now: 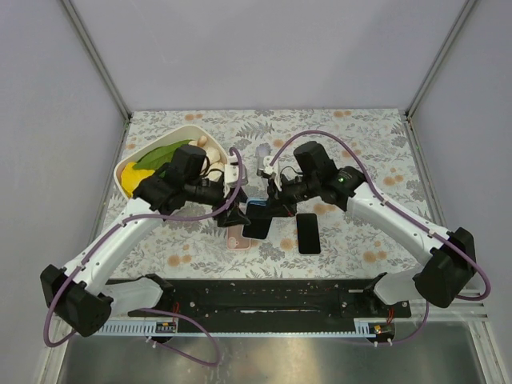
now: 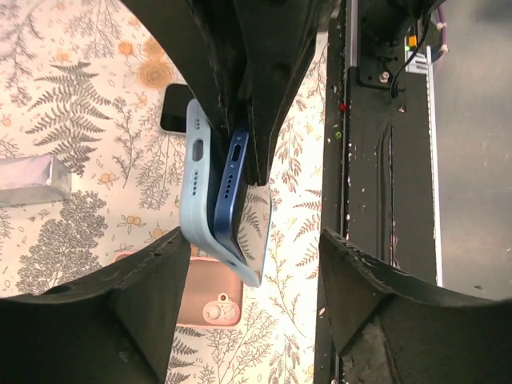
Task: Take the phone out of the phone case
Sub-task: Remove the phone case from the phone.
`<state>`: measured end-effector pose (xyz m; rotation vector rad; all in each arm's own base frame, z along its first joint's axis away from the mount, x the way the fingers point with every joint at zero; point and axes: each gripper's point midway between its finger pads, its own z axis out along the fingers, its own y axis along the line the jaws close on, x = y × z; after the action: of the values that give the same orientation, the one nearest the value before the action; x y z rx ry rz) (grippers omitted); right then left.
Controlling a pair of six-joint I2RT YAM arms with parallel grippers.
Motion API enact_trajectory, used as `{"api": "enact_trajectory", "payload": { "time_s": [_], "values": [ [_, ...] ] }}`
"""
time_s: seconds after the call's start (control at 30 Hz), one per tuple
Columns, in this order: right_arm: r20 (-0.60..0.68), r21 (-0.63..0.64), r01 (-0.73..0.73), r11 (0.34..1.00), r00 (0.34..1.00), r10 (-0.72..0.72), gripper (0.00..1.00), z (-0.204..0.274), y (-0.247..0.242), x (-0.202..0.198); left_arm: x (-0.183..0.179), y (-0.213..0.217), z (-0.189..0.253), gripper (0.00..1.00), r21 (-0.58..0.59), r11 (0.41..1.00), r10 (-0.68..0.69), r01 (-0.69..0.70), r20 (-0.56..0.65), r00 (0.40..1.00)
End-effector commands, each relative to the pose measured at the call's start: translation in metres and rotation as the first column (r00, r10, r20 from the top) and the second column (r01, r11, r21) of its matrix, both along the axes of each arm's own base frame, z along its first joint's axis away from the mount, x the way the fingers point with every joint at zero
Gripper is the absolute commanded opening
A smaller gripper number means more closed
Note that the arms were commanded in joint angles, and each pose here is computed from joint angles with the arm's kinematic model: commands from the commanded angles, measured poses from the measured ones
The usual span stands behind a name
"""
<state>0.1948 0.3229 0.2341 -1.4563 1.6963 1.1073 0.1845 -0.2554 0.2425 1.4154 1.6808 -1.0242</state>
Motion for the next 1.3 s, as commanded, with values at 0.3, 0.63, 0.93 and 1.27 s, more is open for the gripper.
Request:
{"api": "enact_trajectory", "payload": {
  "time_s": [0.3, 0.63, 0.93, 1.27],
  "values": [
    [0.14, 0.025, -0.02, 1.0, 0.99, 0.016, 0.0, 0.018, -0.01, -0.004, 0.023, 0.001, 0.057, 0.74, -0.16, 0.979, 0.121, -0.128, -0.056, 0.991],
    [0.152, 0.033, -0.05, 0.998, 0.987, 0.045, 0.0, 0.029, -0.011, -0.01, 0.03, -0.018, 0.061, 0.72, -0.193, 0.972, 0.081, -0.134, -0.262, 0.962],
    [0.147, 0.033, -0.059, 0.998, 0.988, 0.054, 0.0, 0.027, -0.012, -0.013, 0.051, -0.032, 0.058, 0.67, -0.196, 0.959, 0.115, -0.202, -0.383, 0.917],
    [0.165, 0.034, -0.054, 0.998, 0.985, 0.047, 0.0, 0.031, -0.012, -0.011, 0.056, -0.037, 0.054, 0.66, -0.184, 0.957, 0.129, -0.223, -0.421, 0.898]
  ]
}}
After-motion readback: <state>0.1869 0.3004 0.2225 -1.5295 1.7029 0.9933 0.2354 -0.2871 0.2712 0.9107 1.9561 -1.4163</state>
